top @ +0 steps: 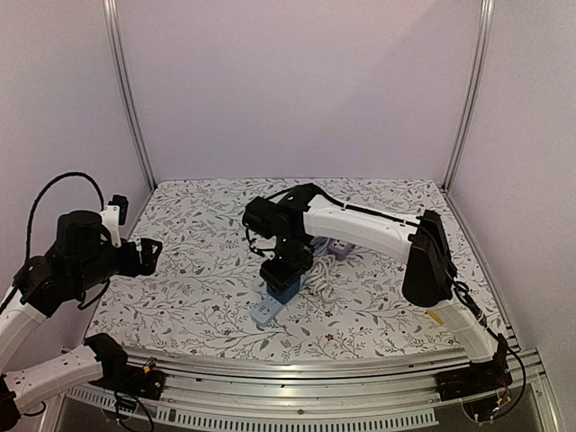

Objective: Insert the plug

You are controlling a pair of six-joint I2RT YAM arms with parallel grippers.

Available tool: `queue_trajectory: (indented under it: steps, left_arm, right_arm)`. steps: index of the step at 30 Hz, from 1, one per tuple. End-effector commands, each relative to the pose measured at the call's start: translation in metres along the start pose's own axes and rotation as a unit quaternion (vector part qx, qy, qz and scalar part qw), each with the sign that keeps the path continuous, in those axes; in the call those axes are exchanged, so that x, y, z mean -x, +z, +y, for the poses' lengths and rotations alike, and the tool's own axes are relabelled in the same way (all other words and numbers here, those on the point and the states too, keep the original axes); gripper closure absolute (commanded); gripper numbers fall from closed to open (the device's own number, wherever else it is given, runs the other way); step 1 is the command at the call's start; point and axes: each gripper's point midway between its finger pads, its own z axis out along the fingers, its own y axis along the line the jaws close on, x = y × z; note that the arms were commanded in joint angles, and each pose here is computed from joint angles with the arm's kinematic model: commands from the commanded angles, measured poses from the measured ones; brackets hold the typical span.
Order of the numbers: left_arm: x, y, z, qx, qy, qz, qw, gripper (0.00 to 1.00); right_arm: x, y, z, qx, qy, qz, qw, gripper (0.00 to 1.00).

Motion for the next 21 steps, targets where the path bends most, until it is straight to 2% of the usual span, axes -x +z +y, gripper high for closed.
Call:
queue_trajectory:
  steps: [1,5,8,19,21]
  left_arm:
    - [-0.001,0.002,0.003,0.005,0.002,-0.003,1.000,0.00]
    - [-0.001,0.002,0.004,0.008,0.002,-0.003,1.000,0.00]
    - [0.000,0.001,0.004,0.008,0.002,-0.005,1.000,0.00]
    - [0.000,0.000,0.004,0.004,0.001,-0.008,1.000,0.01]
    - [0.000,0.000,0.003,0.002,0.001,-0.007,1.000,0.00]
  right_arm:
    - [-0.096,0.089,-0.060,-0.080,0.055,0.224,0.970,1.00]
    - [-0.088,0.076,-0.059,-0.119,-0.022,0.201,0.972,1.00]
    - [-0.090,0.073,-0.064,-0.137,-0.050,0.213,0.966,1.00]
    - [-0.100,0.069,-0.065,-0.146,-0.031,0.232,0.961,1.00]
    - [-0.100,0.067,-0.063,-0.141,-0.025,0.230,0.963,0.97]
